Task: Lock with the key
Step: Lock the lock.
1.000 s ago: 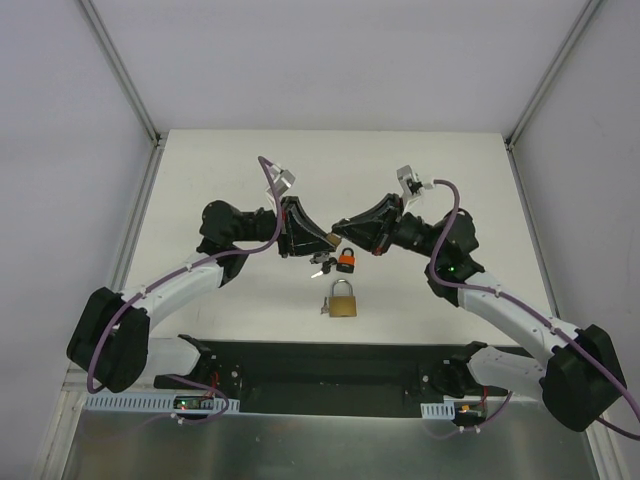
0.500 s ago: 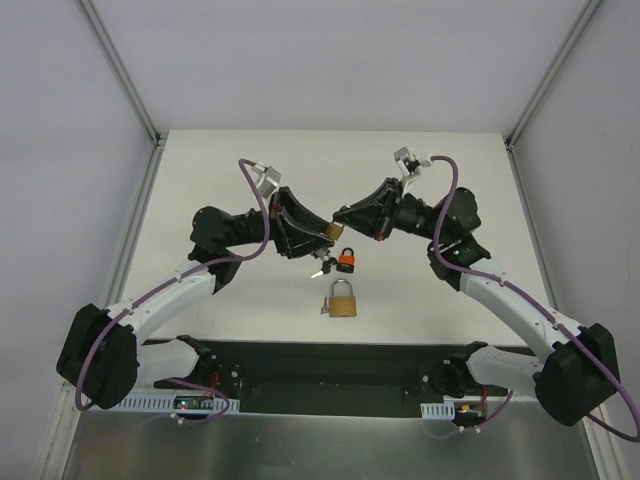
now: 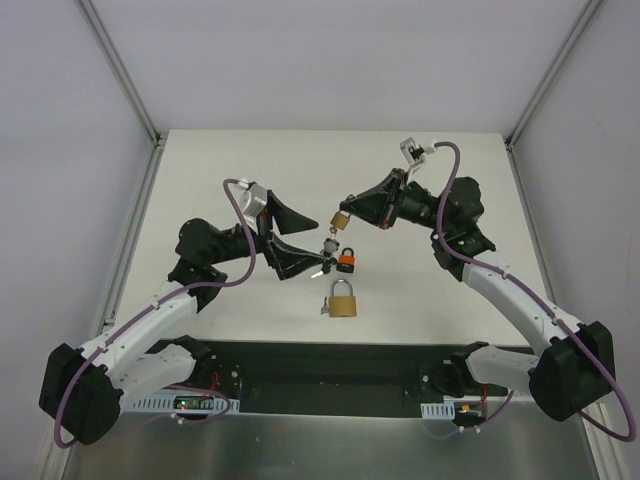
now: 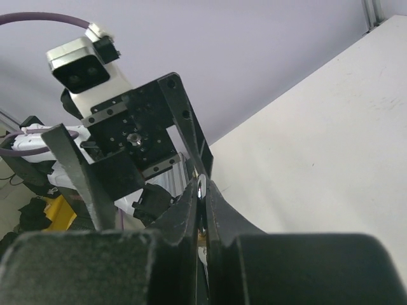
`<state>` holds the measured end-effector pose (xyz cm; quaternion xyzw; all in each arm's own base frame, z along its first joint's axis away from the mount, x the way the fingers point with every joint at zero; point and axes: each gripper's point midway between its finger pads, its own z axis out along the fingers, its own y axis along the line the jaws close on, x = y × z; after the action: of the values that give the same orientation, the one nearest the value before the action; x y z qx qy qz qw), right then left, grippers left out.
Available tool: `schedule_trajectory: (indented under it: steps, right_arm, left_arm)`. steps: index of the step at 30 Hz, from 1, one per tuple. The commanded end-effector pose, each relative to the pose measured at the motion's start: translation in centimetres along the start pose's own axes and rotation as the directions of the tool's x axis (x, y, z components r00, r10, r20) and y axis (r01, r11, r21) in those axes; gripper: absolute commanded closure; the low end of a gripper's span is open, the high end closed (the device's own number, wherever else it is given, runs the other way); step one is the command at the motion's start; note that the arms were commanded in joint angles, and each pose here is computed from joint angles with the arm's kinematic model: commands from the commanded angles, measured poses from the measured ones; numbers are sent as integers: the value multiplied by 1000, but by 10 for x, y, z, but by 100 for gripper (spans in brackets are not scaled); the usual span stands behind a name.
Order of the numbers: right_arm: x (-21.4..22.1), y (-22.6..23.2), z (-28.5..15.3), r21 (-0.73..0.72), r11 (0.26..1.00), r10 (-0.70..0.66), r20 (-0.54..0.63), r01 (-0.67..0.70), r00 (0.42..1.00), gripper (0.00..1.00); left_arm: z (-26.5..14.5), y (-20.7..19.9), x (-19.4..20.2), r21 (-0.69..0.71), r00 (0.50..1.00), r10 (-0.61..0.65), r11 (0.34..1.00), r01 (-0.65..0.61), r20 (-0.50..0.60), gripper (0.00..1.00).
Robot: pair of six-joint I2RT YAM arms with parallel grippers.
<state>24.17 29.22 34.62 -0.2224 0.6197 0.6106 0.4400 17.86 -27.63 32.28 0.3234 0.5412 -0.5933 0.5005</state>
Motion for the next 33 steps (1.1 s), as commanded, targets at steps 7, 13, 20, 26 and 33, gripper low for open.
schedule_trajectory:
  steps: [7, 13, 20, 26, 33]
  right_arm:
    - [-20, 25, 0, -82, 995, -49, 39, 52, 998, 99]
    - [-16, 22, 1, -91, 996, -20, 36, 24, 999, 100]
    - [-17, 22, 1, -91, 996, -12, 44, 16, 999, 100]
    - [-16, 21, 1, -89, 996, -8, 43, 11, 999, 99]
    - [-15, 17, 2, -78, 997, -11, 48, 15, 999, 100]
  left_arm:
    - [8, 24, 9, -35, 999, 35, 999, -36, -39, 1]
    - [24, 34, 17, 34, 995, -15, 999, 18, -94, 1]
    - [36, 33, 20, 95, 994, -44, 994, 54, -98, 1]
    - [41, 27, 26, 148, 991, -77, 985, 92, -105, 30]
    - [39, 24, 37, 174, 981, -130, 973, 153, -141, 88]
